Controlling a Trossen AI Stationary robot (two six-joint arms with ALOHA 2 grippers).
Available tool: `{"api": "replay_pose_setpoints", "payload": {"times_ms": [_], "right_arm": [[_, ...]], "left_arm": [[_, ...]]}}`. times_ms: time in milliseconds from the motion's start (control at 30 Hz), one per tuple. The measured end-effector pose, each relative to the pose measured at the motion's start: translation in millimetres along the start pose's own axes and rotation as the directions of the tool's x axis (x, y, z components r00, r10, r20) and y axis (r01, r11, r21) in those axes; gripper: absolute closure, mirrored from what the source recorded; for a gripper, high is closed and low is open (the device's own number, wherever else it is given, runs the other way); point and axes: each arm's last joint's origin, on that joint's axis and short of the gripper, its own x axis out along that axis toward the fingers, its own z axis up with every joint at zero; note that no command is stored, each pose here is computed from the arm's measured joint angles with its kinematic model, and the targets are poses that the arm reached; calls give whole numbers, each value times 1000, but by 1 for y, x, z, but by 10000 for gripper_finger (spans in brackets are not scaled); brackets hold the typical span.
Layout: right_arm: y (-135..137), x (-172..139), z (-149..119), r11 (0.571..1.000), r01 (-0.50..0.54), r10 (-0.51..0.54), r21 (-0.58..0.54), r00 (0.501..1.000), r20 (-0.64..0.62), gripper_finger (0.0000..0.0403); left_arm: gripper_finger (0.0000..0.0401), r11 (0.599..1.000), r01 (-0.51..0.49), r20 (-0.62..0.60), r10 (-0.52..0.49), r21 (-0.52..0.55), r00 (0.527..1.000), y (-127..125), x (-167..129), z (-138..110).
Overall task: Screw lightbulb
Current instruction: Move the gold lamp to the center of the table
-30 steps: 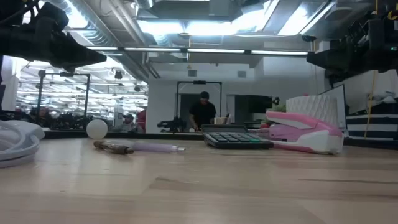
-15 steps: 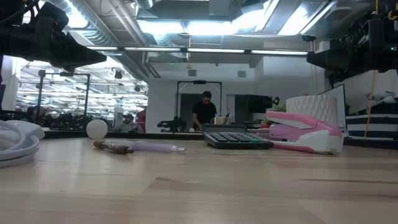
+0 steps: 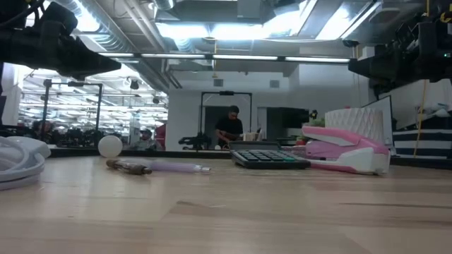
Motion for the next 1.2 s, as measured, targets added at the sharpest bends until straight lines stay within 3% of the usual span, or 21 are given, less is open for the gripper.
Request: {"api": "replay_pose_setpoints", "payload": {"times_ms": [233, 333, 433, 533, 633, 767, 833, 967, 1067, 1200], "right_arm": [[0, 0, 0, 1000, 0, 0, 0, 1000, 0, 388], [0, 0, 0, 1000, 0, 0, 0, 1000, 0, 388], [0, 0, 0, 1000, 0, 0, 0, 1000, 0, 388], [0, 0, 0, 1000, 5, -5, 0, 1000, 1, 388], [-1, 0, 0, 1000, 24, -24, 1, 1000, 5, 388], [-1, 0, 0, 1000, 25, -25, 1, 1000, 5, 388], [-1, 0, 0, 1000, 26, -26, 0, 1000, 4, 388], [-1, 0, 0, 1000, 26, -26, 1, 1000, 5, 388], [-1, 0, 0, 1000, 26, -26, 1, 1000, 5, 388], [-1, 0, 0, 1000, 26, -26, 1, 1000, 5, 388]], "left_arm": [[401, 984, -1, 25, 5, -179, 1000, 0, 0, 2], [401, 981, 1, 54, 9, -195, 999, 1, 0, 5], [401, 957, 15, 99, 14, -291, 995, 1, 0, 10], [401, 909, 87, 160, -22, -407, 987, 1, -1, 17], [401, 859, 236, 214, -152, -455, 965, -2, -3, 24], [401, 728, 422, 284, -314, -540, 906, -5, -8, 34], [401, 671, 498, 347, -359, -549, 867, -6, -10, 40], [401, 625, 594, 477, -372, -507, 797, -6, -16, 53], [401, 634, 630, 522, -386, -450, 761, -8, -18, 58], [401, 649, 638, 488, -433, -414, 758, -15, -13, 57]]}}
